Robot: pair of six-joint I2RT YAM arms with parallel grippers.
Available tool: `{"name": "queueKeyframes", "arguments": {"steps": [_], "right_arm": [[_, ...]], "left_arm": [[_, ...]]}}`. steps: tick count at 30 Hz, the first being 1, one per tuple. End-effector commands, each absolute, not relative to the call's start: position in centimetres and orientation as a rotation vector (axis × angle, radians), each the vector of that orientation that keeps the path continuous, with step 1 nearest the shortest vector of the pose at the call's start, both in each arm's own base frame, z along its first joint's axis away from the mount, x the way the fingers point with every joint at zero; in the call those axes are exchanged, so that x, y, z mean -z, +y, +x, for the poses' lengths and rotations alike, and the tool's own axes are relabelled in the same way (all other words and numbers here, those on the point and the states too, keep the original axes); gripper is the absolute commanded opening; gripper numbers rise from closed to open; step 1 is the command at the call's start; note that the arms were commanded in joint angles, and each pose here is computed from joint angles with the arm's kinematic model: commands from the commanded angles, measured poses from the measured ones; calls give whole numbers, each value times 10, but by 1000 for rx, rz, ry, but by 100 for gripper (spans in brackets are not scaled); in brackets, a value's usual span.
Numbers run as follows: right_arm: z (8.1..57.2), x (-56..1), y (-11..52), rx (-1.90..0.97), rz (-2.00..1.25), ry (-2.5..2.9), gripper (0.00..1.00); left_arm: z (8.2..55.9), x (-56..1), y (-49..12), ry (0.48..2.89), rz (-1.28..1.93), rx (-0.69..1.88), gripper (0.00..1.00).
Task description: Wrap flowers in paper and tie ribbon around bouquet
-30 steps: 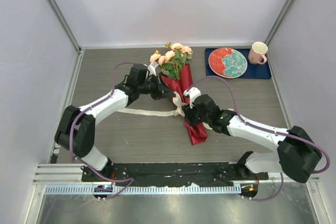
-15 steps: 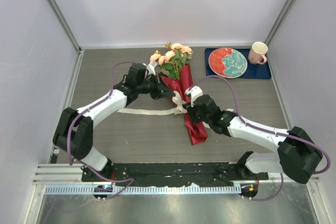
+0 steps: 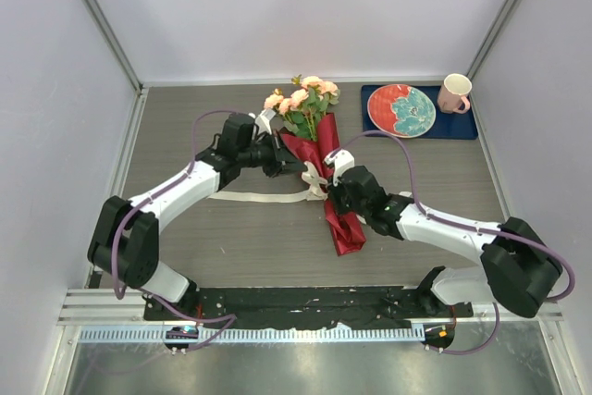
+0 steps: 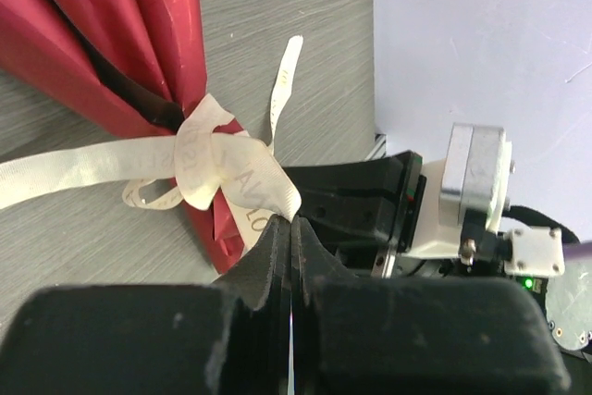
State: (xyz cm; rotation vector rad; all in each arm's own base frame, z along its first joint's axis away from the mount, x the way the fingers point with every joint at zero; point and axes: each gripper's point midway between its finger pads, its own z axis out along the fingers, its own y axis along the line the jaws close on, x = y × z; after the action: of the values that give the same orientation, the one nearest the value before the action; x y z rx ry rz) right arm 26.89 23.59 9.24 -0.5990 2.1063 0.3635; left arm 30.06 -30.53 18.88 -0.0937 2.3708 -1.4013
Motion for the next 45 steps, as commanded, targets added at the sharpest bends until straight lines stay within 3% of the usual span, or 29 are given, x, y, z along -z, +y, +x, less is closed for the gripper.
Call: {"name": "queueKeyframes", "arguments": {"steps": [1,9,16,19,22,23,25,26,30,34,35,40,45], "right_arm": [[286,-101,240,-376,-441,2080,0],[288,-97,241,-528,-95,2077,0],[290,-91,234,-527,-26,2076,0],[290,-96,236,-559,-20,2047,0],[287,-91,234,-548,-28,2067,0],[285,-89,234,-551,-36,2080,0],[281,-91,234,-567,-42,2082,0],[280,-91,234,-573,-40,2078,0],[277,-91,234,-590,-52,2080,0],[275,-91,233,-598,-40,2089,0],[275,-93,232,-599,-31,2086,0],[274,-94,230,-613,-5,2089,0],[275,-91,228,-620,6,2096,0]], "left_arm": [[286,-198,-300,2344,-78,1432,0],[237,-155,-294,2423,-95,1360,0],[186,-121,-300,2524,-77,1305,0],[174,-110,-297,2555,-91,1281,6],[170,-114,-292,2585,-19,1219,31],[174,-122,-288,2571,31,1167,47],[195,-146,-279,2517,140,992,63],[205,-151,-281,2510,179,946,83],[250,-183,-306,2486,374,863,79],[256,-153,-342,2598,614,943,44],[257,-146,-344,2610,648,939,42],[261,-117,-346,2624,761,898,51],[267,-107,-352,2613,747,909,53]]}}
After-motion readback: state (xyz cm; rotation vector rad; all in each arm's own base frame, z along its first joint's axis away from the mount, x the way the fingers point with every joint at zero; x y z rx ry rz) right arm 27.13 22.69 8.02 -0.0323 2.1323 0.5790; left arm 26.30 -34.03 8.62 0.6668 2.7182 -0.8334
